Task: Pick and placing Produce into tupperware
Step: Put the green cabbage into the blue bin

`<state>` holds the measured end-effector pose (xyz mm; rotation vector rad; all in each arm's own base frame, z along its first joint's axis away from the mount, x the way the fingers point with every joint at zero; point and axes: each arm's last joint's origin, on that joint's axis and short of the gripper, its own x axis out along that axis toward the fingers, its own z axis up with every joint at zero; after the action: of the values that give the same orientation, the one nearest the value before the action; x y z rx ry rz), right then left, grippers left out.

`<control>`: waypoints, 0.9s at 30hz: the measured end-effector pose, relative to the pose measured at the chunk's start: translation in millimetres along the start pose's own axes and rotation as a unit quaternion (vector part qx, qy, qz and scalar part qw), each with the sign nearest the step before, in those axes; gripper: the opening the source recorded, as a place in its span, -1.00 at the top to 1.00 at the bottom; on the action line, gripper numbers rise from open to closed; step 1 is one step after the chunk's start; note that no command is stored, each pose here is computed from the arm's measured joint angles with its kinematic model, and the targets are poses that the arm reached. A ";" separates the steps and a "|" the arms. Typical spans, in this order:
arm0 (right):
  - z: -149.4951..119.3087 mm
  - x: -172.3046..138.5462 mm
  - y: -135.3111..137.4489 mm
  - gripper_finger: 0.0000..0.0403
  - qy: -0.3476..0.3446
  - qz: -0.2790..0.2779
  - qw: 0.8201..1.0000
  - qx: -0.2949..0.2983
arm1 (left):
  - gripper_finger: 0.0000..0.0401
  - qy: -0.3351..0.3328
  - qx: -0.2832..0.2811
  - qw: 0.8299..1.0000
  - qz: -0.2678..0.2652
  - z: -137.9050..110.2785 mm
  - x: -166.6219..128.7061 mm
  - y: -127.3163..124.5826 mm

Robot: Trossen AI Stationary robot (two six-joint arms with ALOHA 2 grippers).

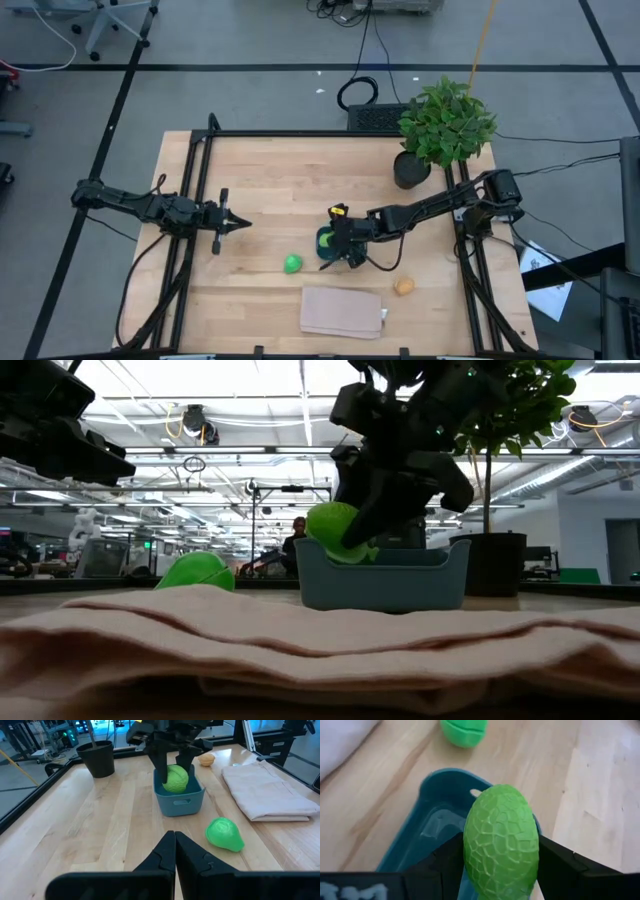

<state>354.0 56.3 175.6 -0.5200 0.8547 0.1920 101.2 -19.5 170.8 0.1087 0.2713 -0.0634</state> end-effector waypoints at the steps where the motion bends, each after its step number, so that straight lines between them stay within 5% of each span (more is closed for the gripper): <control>1: -0.3 0.1 0.3 0.04 0.001 0.001 1.000 0.000 | 0.98 0.000 0.000 1.000 0.000 0.0 0.0 0.0; 27: -6.0 18.3 16.2 0.04 0.031 0.008 0.999 -0.031 | 0.98 0.004 0.002 1.000 -0.001 -0.6 0.8 -0.2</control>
<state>356.0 66.3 152.5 -0.5802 0.9168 0.2189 101.8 -19.7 170.0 0.1121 0.2787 -0.0645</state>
